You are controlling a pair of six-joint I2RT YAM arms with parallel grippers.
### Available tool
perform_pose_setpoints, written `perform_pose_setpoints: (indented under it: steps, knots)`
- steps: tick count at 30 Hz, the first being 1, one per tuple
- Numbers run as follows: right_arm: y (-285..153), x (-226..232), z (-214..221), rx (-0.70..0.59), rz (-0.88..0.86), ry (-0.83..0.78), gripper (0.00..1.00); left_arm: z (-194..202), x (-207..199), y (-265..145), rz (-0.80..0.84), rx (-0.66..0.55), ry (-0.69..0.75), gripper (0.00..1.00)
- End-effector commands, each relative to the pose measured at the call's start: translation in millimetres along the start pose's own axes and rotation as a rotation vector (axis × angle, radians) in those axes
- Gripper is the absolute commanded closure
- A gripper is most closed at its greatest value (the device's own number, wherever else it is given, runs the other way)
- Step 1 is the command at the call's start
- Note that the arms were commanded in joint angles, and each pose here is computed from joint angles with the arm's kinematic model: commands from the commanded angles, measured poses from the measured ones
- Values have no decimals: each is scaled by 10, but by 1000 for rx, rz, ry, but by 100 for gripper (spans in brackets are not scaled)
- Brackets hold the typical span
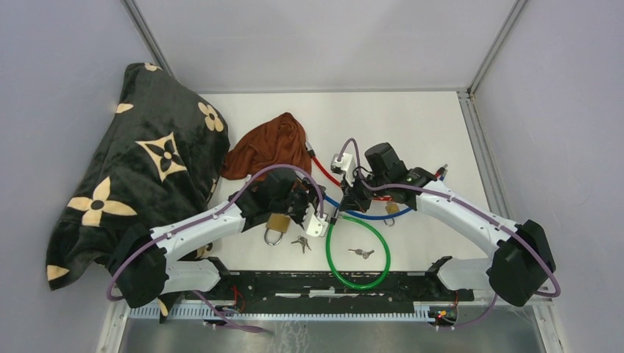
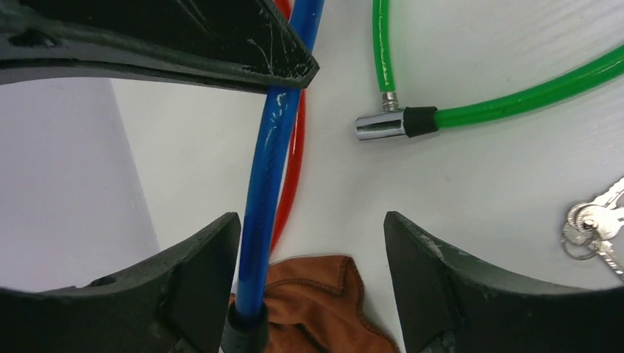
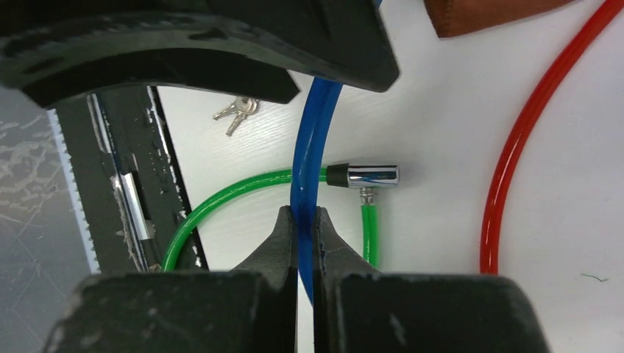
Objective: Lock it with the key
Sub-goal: Lock the lock.
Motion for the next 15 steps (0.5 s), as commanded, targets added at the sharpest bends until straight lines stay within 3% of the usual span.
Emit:
perform_pose_setpoints:
  steps: [1, 6, 8, 9, 10, 11, 12, 14, 15]
  knots:
    - [-86, 231, -334, -145, -78, -85, 100, -106, 375, 3, -103, 19, 166, 29]
    - [-86, 285, -392, -150, -92, -116, 100, -165, 402, 78, -131, 11, 153, 53]
    - [-99, 309, -448, -166, -103, -131, 100, -185, 390, 108, -141, 9, 153, 71]
    - [-114, 302, -474, -174, -97, -140, 100, -209, 420, 108, -160, 2, 154, 87]
    - [-133, 266, -495, -177, -71, -148, 100, -240, 463, 93, -186, -7, 142, 96]
    - [-157, 202, -507, -176, -27, -151, 98, -269, 508, 69, -215, -18, 117, 98]
    - [-197, 107, -524, -174, 39, -153, 87, -301, 575, 32, -254, -31, 71, 98]
    - [-308, -73, -565, -182, 167, -159, 51, -376, 729, -74, -336, -60, -53, 98]
    - [-371, -161, -586, -191, 229, -163, 40, -408, 801, -140, -373, -76, -134, 98]
Point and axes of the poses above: each gripper's point midway between its finger pads, its own y axis out along the fingers, its own x axis along the line the jaws close on, z = x × y, the point moved 1 cm from there along -y, back along the fingers, and after that the axes turned 5 degrees about -y, right-handed, at the moved point
